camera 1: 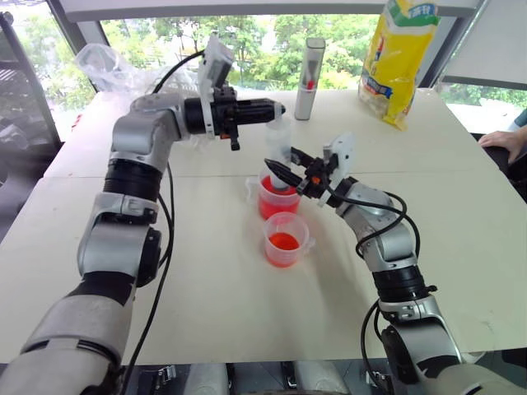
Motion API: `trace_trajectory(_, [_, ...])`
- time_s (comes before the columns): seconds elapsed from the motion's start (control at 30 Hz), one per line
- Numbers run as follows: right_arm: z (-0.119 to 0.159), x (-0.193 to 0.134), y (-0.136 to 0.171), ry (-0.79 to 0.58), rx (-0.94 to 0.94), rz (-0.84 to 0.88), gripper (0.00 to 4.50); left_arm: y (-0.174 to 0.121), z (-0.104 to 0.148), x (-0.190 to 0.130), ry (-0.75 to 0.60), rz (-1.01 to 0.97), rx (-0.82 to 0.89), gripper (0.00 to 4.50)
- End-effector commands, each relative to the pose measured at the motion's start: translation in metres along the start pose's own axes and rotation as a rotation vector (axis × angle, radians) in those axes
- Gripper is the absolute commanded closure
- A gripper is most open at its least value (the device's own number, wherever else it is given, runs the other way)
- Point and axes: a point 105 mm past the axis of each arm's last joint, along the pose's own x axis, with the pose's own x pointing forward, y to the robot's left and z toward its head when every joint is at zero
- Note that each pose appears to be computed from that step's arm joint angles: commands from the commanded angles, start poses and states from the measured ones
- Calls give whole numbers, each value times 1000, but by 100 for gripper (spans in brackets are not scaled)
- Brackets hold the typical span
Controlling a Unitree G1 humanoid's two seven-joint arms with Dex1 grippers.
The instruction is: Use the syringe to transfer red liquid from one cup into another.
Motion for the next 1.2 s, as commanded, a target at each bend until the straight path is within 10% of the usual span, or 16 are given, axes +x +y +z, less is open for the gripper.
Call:
trace_trajectory(0.03, [-15,2,16,51,16,76,309,0,55,-4,-117,26,152,448])
trace_trajectory(1.1, [-1,6,15,23,-4,87,309,-2,46,-3,-96,19,125,448])
trace_trajectory(1.2, [4,6,13,10,-14,83,309,-1,45,-4,-92,22,101,353])
